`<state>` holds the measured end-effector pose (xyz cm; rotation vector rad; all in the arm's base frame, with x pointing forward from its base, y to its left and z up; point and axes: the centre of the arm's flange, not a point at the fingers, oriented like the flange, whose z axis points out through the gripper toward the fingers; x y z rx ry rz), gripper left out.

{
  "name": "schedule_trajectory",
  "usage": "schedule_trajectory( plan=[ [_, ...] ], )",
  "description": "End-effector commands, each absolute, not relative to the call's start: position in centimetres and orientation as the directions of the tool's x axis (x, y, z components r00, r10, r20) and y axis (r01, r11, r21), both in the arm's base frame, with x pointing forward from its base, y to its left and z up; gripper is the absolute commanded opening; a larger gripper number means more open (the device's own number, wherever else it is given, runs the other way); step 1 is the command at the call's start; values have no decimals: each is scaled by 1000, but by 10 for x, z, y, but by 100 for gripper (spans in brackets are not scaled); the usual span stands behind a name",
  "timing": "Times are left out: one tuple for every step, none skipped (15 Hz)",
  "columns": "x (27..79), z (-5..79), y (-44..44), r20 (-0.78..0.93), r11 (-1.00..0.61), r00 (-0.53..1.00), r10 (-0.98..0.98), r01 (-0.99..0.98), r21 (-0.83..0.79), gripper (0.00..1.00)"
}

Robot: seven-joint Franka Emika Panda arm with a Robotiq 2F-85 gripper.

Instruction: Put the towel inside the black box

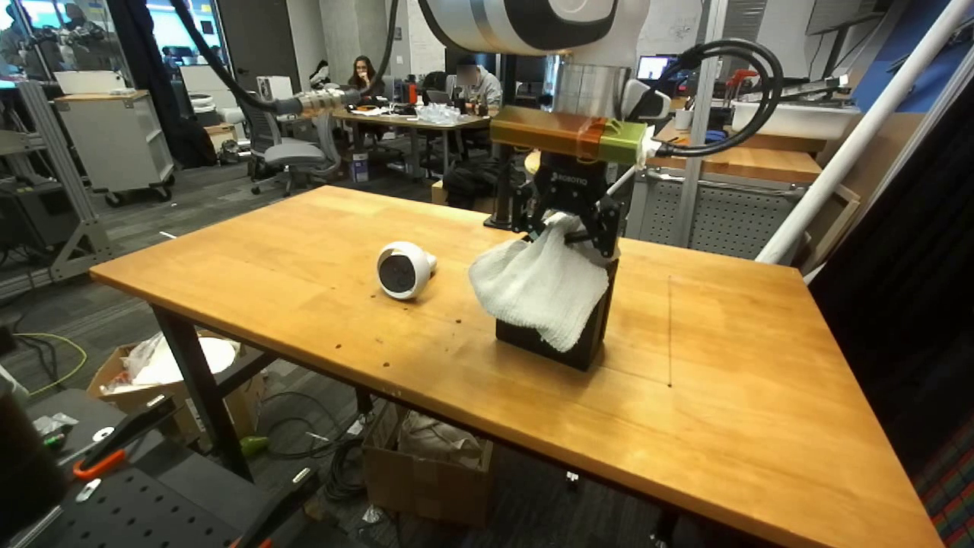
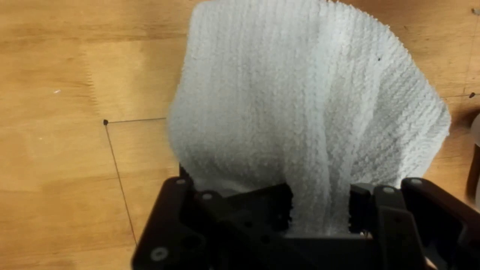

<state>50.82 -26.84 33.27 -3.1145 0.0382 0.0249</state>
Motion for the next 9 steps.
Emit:
schedule_trajectory(
  plan=[
    [519,322,-281,-28,-997,999,-16,-18,-70,3],
    [521,320,-281,-31,-997,999,-12,-14,-74,3],
    [526,319,-279,-31,-997,1000,-4,-6,-77,3],
    [531,318,-276,-37,-997,999,4,1,-80,3],
    [536,315,-275,-46,-996,999,12,8,-87,3],
    [540,309,-273,-58,-995,998,17,11,-95,3],
    [544,300,-273,-75,-994,997,19,11,-110,3],
    [547,293,-274,-90,-993,996,20,9,-121,3],
    [549,285,-276,-106,-991,994,18,4,-134,3]
  ],
)
